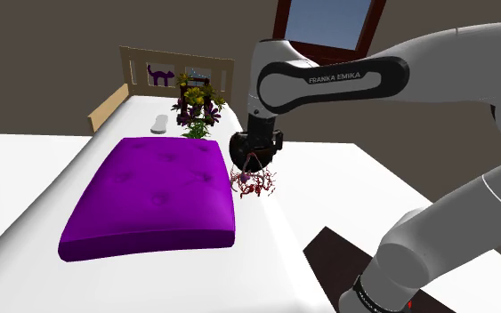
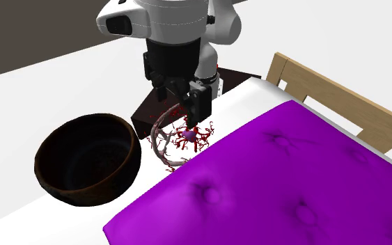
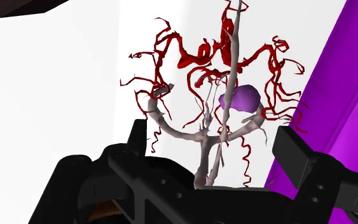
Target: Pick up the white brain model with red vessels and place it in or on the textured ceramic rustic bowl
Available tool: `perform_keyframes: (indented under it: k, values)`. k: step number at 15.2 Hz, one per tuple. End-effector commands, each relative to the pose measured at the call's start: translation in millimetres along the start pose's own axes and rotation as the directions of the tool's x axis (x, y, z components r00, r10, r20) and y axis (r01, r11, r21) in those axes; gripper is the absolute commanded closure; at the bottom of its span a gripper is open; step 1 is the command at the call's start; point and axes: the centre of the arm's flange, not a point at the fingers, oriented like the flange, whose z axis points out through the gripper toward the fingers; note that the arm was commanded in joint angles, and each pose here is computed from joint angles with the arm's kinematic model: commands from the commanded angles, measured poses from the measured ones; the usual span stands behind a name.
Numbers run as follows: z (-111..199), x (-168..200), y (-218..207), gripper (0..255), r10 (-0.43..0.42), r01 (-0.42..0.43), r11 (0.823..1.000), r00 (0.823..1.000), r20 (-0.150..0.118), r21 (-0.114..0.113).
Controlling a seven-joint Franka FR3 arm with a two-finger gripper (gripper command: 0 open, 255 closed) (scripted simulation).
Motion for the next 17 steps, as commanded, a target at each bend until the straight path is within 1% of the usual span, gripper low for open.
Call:
perform_keyframes:
  k: [1,7,8,17]
  values:
    - [4.3,0.6,-0.6,0,0.000,0.000,1.000,1.000,-0.001,0.000]
    - [4.3,0.7,-0.6,0,0.000,0.000,1.000,1.000,0.000,0.000]
    - [4.3,0.7,-0.6,255,0.000,0.000,1.000,1.000,0.000,0.000]
    - [4.3,0.7,-0.6,255,0.000,0.000,1.000,1.000,-0.001,0.000]
